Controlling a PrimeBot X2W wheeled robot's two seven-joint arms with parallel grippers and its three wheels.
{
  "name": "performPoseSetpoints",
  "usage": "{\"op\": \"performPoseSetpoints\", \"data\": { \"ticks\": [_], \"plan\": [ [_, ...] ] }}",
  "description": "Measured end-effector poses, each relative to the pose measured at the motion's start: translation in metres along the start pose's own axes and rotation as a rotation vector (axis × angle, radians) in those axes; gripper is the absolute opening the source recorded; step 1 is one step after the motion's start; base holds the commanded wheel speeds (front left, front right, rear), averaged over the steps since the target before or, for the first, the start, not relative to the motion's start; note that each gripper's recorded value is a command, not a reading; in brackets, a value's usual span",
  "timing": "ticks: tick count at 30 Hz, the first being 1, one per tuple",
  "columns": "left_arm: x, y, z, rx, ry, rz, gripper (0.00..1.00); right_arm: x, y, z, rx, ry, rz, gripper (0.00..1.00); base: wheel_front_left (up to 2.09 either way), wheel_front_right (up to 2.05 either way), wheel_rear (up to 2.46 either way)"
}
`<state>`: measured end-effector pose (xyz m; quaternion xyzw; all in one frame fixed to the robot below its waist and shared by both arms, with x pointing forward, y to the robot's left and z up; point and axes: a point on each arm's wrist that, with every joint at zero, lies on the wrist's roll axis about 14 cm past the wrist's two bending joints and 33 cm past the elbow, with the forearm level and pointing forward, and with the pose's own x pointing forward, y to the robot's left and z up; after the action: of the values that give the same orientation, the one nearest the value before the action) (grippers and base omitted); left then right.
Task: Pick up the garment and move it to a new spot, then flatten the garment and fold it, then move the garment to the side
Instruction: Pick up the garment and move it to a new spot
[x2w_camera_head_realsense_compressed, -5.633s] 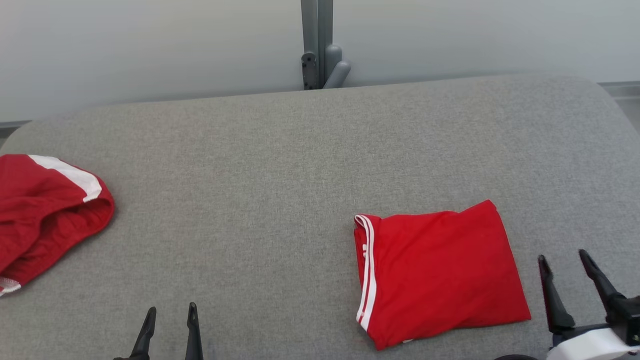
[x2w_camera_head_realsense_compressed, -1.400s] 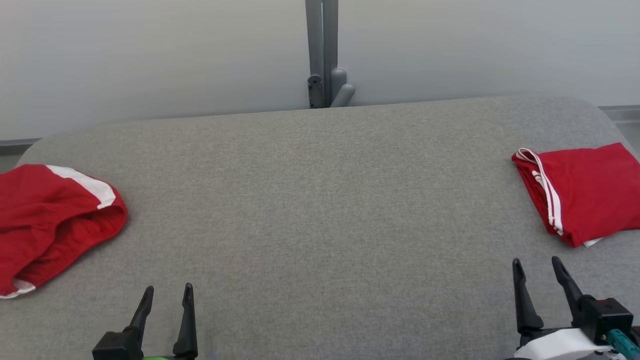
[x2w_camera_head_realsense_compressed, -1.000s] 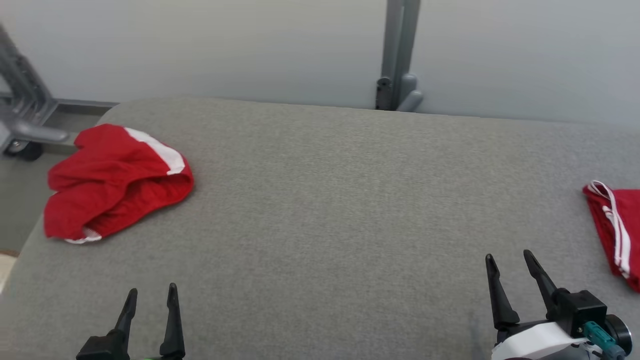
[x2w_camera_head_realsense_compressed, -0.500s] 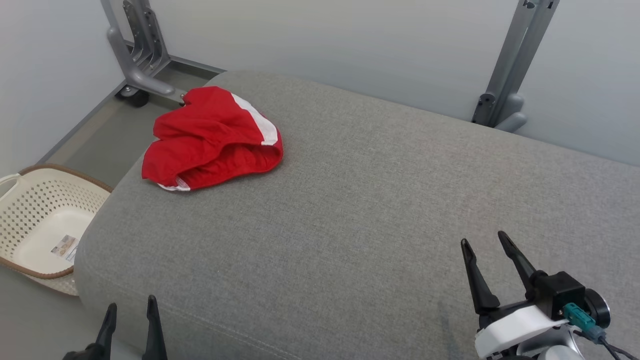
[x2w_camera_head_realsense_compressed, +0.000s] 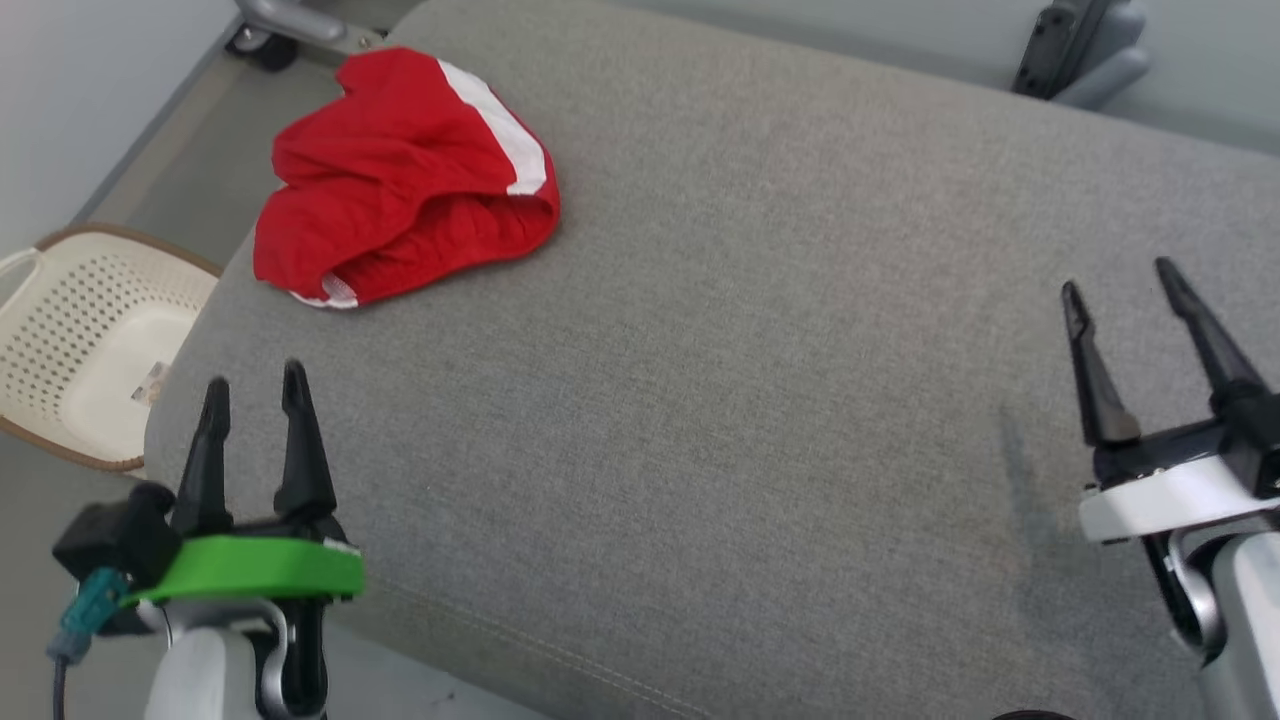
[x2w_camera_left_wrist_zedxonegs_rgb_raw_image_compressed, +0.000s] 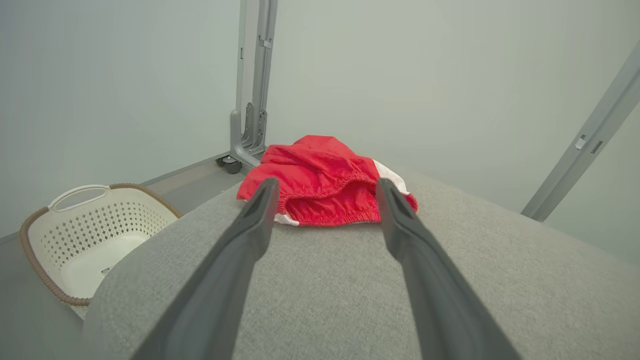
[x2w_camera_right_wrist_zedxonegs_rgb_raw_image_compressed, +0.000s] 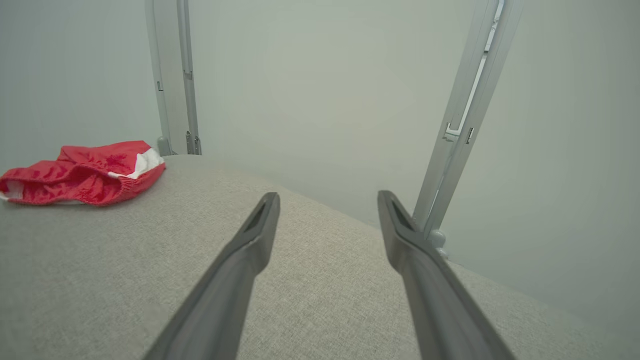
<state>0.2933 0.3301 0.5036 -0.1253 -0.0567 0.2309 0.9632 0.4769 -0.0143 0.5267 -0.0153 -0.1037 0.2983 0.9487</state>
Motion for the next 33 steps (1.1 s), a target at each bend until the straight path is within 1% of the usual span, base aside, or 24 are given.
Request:
{"op": "performPoseSetpoints", "data": {
  "ticks": [3,7,8,9,11,15,18,22,25,27,29,31,32,33],
  "plan": [
    [0.032,-0.012,-0.005,0.002,0.011,-0.022,1.00,0.010,-0.023,-0.016,-0.023,0.003,-0.022,1.00,0.00,0.00,0.00],
    [0.079,-0.024,-0.020,0.033,0.054,-0.068,1.00,0.013,-0.044,-0.054,-0.024,0.050,-0.043,1.00,0.00,0.00,0.00],
    [0.090,-0.022,-0.025,0.061,0.073,-0.074,1.00,0.012,-0.046,-0.064,-0.021,0.067,-0.042,1.00,0.00,0.00,0.00],
    [0.111,-0.016,-0.035,0.104,0.107,-0.071,1.00,0.010,-0.045,-0.086,-0.007,0.105,-0.030,1.00,0.00,0.00,0.00],
    [0.129,-0.012,-0.049,0.114,0.152,-0.067,1.00,0.009,-0.042,-0.104,0.014,0.134,-0.020,1.00,0.00,0.00,0.00],
    [0.159,0.000,-0.085,0.159,0.308,-0.048,1.00,0.004,-0.042,-0.129,0.042,0.176,-0.014,1.00,0.00,0.00,0.00],
    [0.172,0.015,-0.105,0.163,0.413,0.001,1.00,0.000,-0.043,-0.135,0.049,0.189,-0.015,1.00,0.00,0.00,0.00],
    [0.185,0.017,-0.130,0.142,0.502,0.037,1.00,-0.009,-0.051,-0.136,0.043,0.210,-0.034,1.00,0.00,0.00,0.00],
    [0.180,0.020,-0.154,0.123,0.581,0.070,1.00,-0.019,-0.059,-0.137,0.032,0.233,-0.058,1.00,0.00,0.00,0.00],
    [0.173,0.021,-0.170,0.134,0.648,0.077,1.00,-0.025,-0.066,-0.137,0.024,0.247,-0.077,1.00,0.00,0.00,0.00],
    [0.170,0.022,-0.178,0.148,0.695,0.076,1.00,-0.030,-0.069,-0.137,0.020,0.256,-0.089,1.00,0.00,0.00,0.00],
    [0.169,0.021,-0.180,0.152,0.707,0.075,0.99,-0.031,-0.070,-0.137,0.019,0.261,-0.092,1.00,0.00,0.00,0.00],
    [0.167,0.022,-0.182,0.154,0.720,0.075,0.36,-0.033,-0.070,-0.136,0.019,0.263,-0.095,1.00,0.00,0.00,0.00],
    [0.166,0.021,-0.182,0.159,0.734,0.070,0.00,-0.034,-0.070,-0.135,0.020,0.265,-0.097,1.00,0.00,0.00,0.00]
  ]
}}
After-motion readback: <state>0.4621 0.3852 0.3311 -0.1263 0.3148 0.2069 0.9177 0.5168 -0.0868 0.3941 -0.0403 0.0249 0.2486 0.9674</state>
